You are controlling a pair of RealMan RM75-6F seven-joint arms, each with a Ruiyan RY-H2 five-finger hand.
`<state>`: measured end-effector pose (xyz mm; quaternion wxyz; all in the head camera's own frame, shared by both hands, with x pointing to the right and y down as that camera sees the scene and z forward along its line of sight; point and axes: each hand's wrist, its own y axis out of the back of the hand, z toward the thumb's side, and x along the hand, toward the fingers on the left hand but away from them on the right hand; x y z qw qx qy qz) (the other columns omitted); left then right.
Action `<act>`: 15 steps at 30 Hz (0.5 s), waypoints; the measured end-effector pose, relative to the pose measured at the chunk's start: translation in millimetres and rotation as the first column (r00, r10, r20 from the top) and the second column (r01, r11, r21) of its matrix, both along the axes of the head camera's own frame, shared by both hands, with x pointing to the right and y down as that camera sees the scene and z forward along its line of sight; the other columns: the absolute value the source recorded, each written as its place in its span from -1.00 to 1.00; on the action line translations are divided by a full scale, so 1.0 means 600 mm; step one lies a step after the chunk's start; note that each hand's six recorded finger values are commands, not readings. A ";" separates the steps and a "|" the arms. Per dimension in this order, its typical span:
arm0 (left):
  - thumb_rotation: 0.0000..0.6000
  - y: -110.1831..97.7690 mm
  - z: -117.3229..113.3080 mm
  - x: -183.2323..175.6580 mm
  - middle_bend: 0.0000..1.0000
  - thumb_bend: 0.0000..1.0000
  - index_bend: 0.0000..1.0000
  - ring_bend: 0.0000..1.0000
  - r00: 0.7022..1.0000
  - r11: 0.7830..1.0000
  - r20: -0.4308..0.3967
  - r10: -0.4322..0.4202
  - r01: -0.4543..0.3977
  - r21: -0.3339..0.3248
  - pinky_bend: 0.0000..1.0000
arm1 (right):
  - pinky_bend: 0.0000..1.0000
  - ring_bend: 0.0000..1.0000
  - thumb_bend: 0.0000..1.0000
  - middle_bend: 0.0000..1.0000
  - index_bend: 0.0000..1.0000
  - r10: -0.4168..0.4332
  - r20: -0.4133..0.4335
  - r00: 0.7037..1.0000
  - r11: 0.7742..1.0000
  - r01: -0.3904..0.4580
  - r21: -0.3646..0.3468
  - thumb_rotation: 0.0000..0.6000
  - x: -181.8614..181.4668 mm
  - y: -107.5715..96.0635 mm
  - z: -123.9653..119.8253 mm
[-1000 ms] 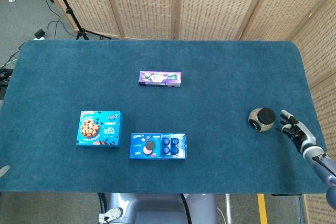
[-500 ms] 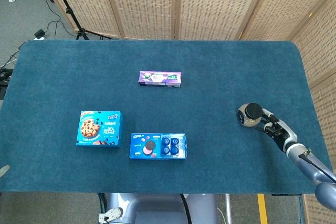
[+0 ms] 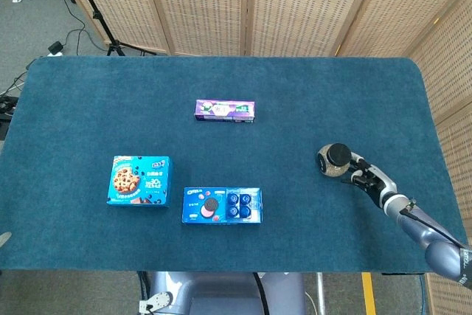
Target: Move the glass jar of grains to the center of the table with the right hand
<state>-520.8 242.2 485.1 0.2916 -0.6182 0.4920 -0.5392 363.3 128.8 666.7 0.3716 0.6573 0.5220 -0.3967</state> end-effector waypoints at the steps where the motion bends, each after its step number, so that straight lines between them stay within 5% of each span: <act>1: 1.00 0.000 0.000 0.000 -1.00 -1.00 -1.00 -1.00 1.000 1.000 0.000 0.000 0.000 -0.001 -1.00 | -0.64 -1.00 1.00 -1.00 -1.00 -0.012 0.000 1.000 1.000 0.012 -0.001 1.00 -0.005 -0.003 0.001; 15: 1.00 -0.003 0.005 0.001 -1.00 -1.00 -1.00 -1.00 1.000 1.000 0.004 0.002 -0.002 -0.011 -1.00 | -0.64 -1.00 1.00 -1.00 -1.00 -0.046 0.037 0.998 0.999 0.046 0.015 1.00 -0.062 -0.021 -0.006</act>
